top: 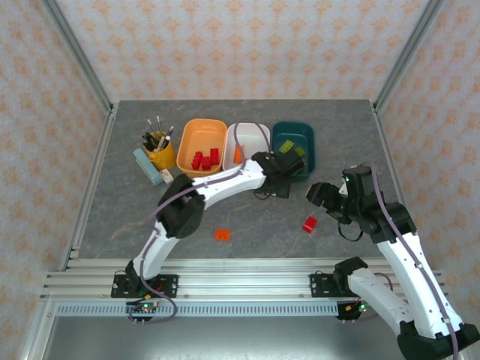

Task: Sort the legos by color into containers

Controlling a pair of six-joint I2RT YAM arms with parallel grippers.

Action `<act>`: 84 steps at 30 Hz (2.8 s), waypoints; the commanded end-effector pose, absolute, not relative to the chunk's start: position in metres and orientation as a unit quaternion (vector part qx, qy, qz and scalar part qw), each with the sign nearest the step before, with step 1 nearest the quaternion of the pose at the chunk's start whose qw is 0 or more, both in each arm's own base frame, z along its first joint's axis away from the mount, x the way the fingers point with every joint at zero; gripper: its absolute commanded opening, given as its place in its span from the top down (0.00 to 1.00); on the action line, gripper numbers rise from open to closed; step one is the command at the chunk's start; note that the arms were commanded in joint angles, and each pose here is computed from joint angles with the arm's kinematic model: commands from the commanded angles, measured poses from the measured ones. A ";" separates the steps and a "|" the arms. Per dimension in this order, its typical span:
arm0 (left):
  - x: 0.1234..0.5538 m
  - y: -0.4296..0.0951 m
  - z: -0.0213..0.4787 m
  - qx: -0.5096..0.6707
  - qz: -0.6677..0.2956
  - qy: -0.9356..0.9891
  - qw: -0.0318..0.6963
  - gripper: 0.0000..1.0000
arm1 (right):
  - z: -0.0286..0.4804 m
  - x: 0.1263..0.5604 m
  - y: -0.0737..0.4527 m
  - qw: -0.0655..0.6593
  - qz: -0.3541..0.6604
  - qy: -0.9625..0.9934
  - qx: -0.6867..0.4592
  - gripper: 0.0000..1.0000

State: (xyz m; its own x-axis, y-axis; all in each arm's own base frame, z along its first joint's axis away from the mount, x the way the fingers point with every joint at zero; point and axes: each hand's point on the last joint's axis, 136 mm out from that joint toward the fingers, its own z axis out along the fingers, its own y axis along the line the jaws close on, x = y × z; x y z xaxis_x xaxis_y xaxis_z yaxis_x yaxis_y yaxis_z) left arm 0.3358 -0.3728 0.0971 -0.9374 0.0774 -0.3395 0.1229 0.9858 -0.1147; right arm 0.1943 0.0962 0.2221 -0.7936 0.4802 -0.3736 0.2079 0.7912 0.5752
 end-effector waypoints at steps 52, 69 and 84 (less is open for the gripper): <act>0.522 -0.115 0.167 -0.204 -0.007 0.945 0.257 0.10 | 0.219 0.341 0.292 0.285 0.271 0.917 -0.062 0.30; 0.270 -0.066 0.228 -0.244 -0.112 0.918 0.293 0.00 | 0.101 0.177 0.358 0.117 0.112 0.847 -0.506 0.30; 0.118 -0.021 0.212 -0.299 -0.164 0.889 0.305 0.01 | 0.046 0.167 0.368 0.058 0.034 0.835 -0.546 0.16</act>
State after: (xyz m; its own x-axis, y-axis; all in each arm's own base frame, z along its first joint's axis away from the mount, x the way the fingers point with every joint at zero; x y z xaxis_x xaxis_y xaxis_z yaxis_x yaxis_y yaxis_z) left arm 0.1339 -0.0258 0.2306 -0.6063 -0.6169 -0.5019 -0.3663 0.7768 -0.5123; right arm 0.1583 0.3690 0.0493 -0.4052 -0.8996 -0.1628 -0.9139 0.4033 0.0461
